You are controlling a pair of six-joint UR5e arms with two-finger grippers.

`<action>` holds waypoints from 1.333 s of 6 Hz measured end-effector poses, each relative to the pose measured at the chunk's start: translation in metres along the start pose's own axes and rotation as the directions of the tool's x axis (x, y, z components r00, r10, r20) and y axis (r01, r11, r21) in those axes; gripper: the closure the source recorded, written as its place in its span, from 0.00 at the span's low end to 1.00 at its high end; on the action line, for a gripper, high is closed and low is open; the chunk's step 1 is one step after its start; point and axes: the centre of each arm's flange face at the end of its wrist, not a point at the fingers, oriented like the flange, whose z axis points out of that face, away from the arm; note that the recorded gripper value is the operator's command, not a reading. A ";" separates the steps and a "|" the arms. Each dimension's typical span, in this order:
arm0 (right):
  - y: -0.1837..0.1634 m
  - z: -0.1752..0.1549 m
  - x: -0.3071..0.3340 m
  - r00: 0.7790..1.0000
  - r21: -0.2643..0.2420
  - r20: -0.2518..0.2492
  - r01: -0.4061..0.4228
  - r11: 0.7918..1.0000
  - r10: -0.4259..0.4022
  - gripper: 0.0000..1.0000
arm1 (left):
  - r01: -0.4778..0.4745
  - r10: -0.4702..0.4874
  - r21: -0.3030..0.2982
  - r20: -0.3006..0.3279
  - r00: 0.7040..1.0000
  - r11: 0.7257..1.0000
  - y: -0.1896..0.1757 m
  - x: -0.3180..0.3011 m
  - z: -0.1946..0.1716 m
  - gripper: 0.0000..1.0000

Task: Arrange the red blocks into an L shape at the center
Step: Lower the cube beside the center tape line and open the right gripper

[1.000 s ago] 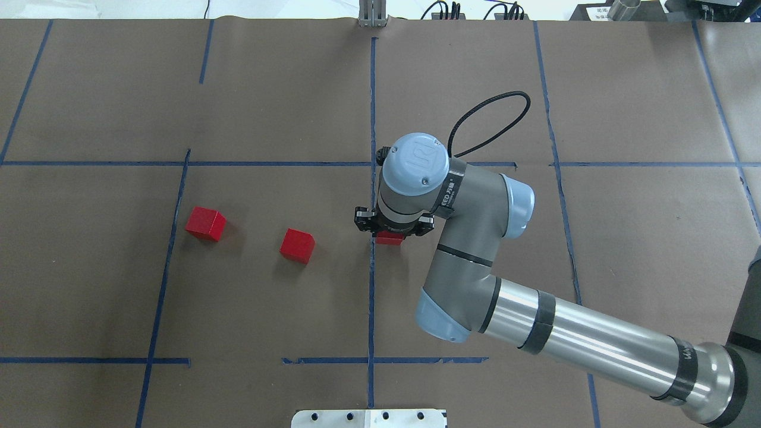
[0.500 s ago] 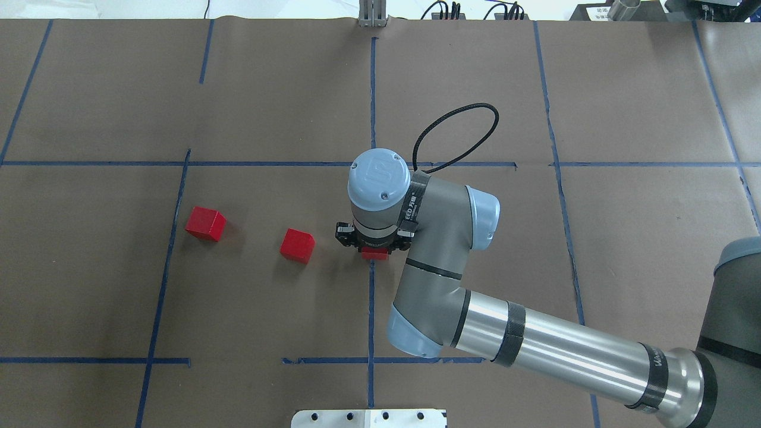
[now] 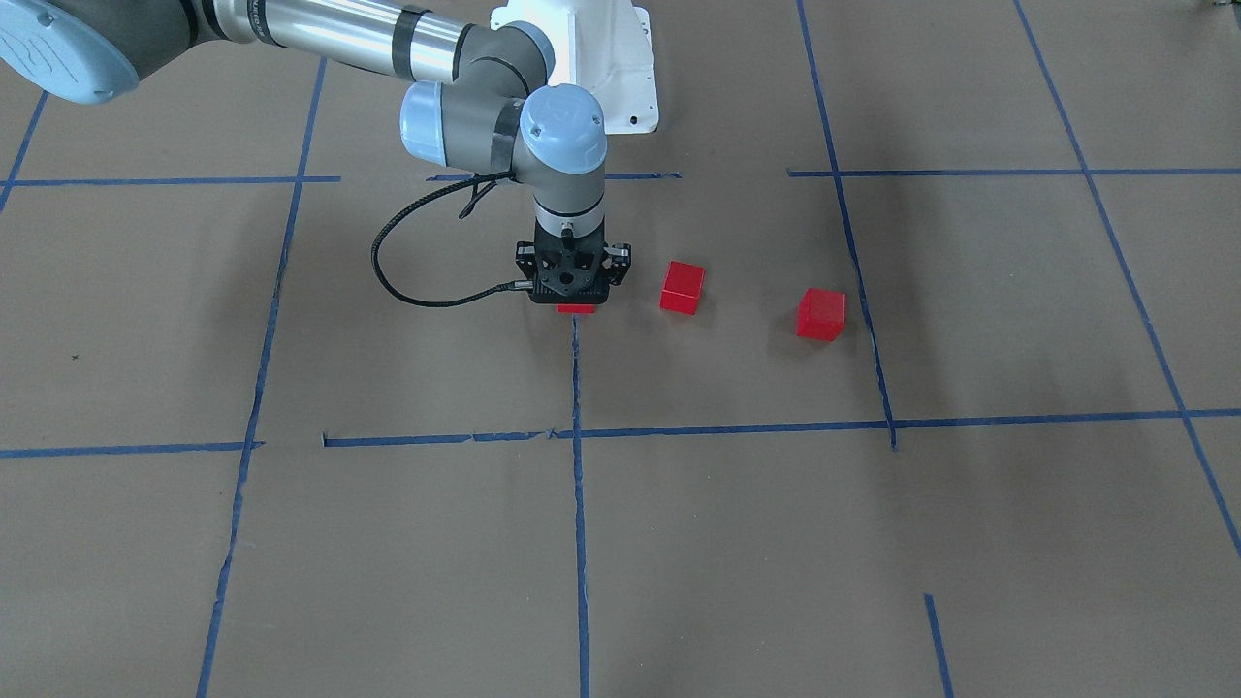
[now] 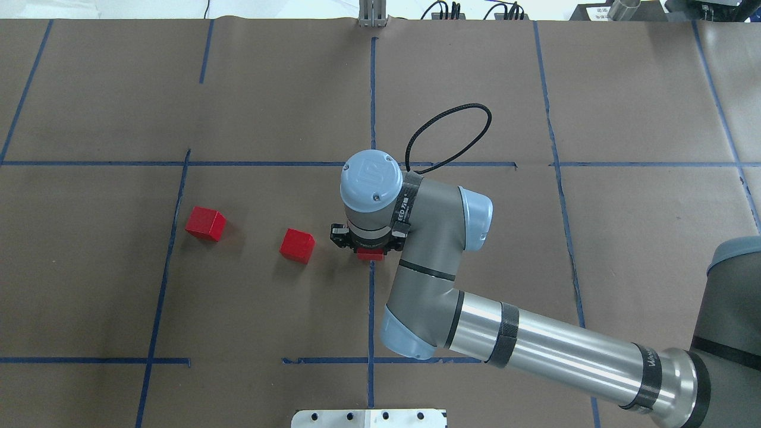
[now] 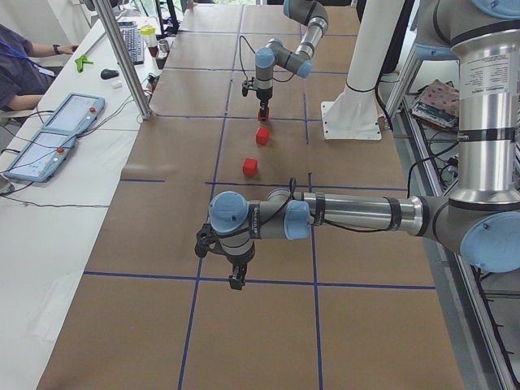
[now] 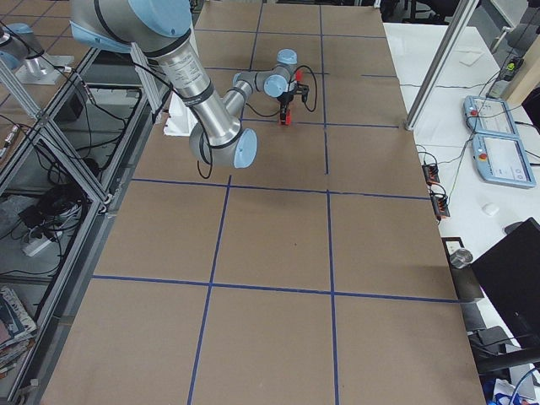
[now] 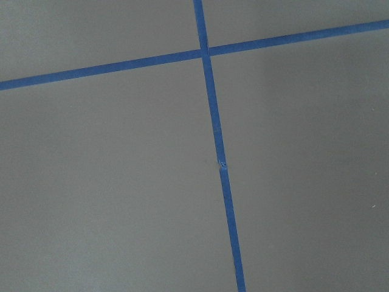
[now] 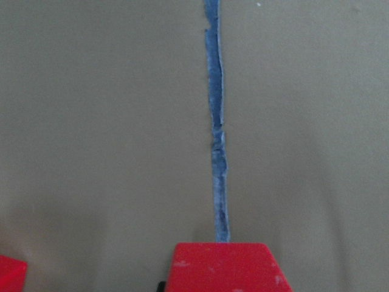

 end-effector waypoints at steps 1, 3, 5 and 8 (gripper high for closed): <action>0.000 0.002 0.001 1.000 -0.001 -0.004 0.003 1.000 -0.003 0.39 | 0.001 -0.001 -0.001 0.000 1.000 1.000 0.000 0.000 0.000 0.00; 0.000 0.006 0.002 1.000 0.012 -0.015 0.005 1.000 -0.005 0.01 | 0.002 -0.002 -0.002 0.000 1.000 1.000 0.000 -0.001 0.001 0.00; 0.000 0.004 0.001 1.000 0.018 -0.013 0.008 1.000 -0.008 0.01 | 0.003 -0.003 -0.003 0.000 1.000 1.000 0.000 -0.001 0.001 0.00; -0.037 -0.045 0.010 0.999 0.038 0.052 0.005 0.999 -0.007 0.00 | -0.002 0.002 -0.004 -0.001 1.000 1.000 0.000 0.000 0.002 0.00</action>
